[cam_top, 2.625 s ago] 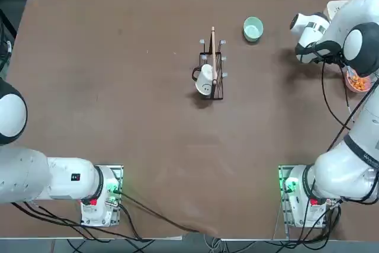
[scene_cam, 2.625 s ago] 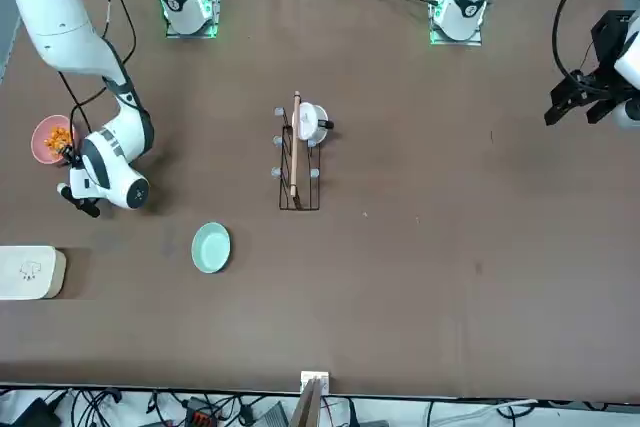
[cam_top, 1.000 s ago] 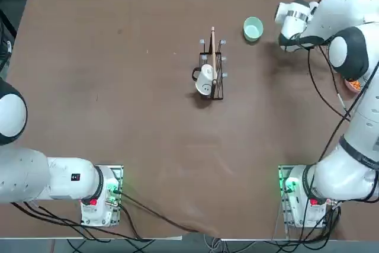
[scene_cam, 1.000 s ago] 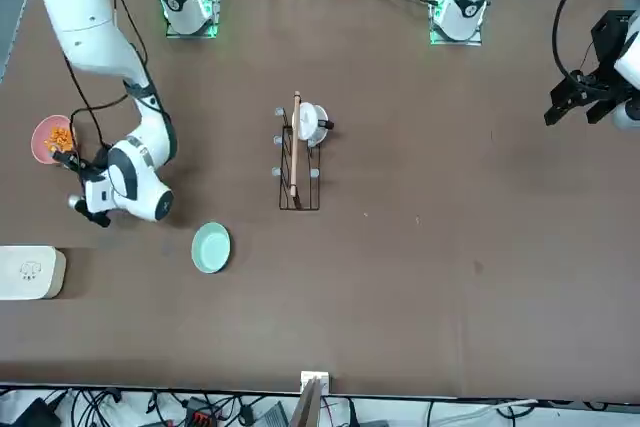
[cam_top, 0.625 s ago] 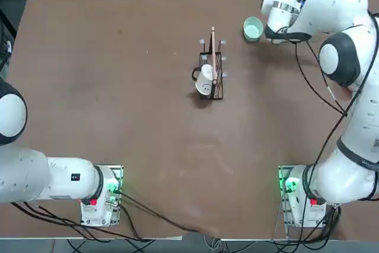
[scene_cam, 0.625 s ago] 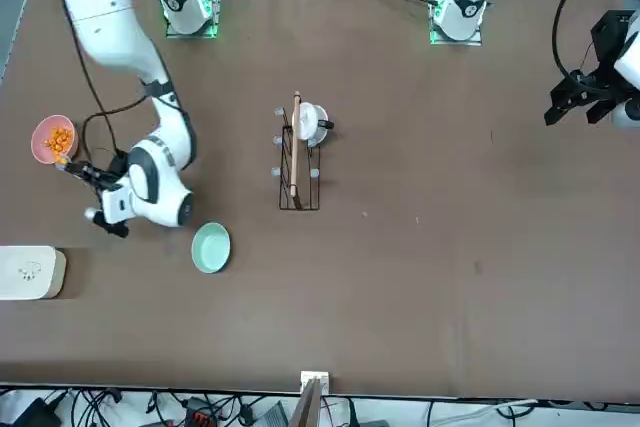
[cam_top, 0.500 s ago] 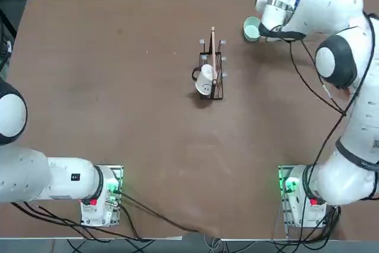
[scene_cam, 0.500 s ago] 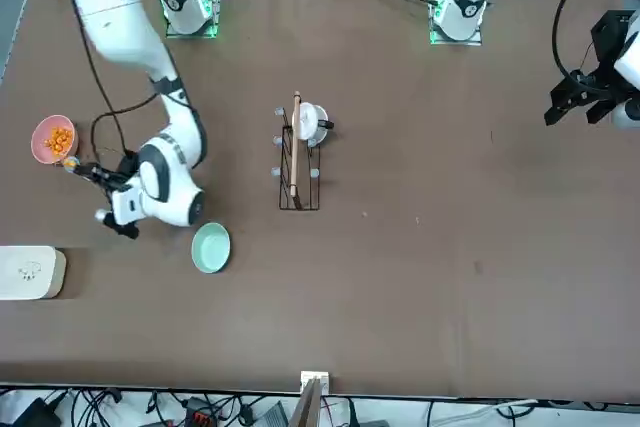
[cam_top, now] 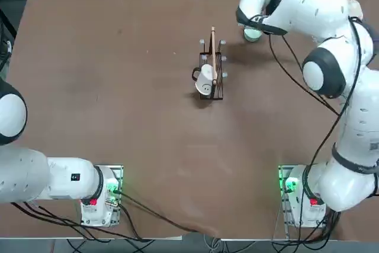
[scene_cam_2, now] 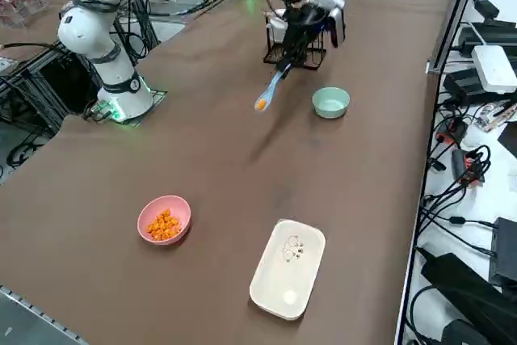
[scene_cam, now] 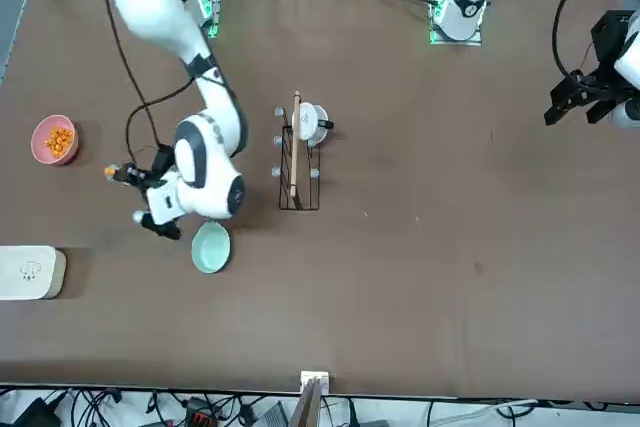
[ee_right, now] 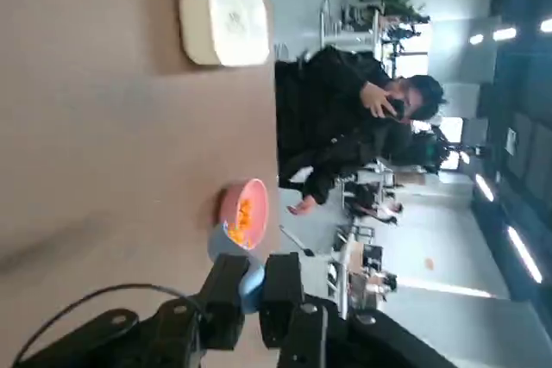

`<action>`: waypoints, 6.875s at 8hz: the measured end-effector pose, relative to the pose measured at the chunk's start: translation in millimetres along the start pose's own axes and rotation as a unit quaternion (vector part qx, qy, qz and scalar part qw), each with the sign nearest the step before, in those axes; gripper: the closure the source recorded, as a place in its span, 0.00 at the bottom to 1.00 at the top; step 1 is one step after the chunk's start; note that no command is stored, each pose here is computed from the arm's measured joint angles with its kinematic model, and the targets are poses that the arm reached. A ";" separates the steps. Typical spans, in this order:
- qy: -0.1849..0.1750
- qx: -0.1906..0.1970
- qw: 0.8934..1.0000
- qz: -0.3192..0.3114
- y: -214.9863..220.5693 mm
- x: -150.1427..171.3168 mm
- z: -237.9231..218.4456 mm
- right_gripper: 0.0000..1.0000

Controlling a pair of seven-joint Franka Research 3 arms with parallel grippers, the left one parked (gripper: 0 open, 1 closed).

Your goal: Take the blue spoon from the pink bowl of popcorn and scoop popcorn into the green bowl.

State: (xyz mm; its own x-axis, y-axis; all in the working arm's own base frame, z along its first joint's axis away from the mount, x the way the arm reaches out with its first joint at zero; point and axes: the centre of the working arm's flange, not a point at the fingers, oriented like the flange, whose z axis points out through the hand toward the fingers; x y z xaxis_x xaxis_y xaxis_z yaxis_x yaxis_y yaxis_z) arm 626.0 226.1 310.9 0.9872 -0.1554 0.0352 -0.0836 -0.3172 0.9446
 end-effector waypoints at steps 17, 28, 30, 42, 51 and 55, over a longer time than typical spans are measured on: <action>0.162 0.124 0.977 0.068 -60.8 -43.7 -170.2 0.87; 0.051 0.313 0.937 0.145 -13.8 13.5 -150.2 0.87; 0.022 0.352 0.923 0.156 13.4 27.4 -141.9 0.87; -0.052 0.516 0.850 0.091 137.5 66.2 -45.9 0.87; -0.066 0.321 0.940 -0.096 167.7 37.4 258.0 0.87; -0.024 0.151 0.981 -0.122 134.9 3.7 399.0 0.87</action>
State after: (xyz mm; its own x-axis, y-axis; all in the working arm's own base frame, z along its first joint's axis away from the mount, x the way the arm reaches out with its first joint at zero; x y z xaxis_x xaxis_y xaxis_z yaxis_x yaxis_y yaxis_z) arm 564.2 -190.5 308.3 0.9761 -0.0812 -0.2017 0.1109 -0.6118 0.7832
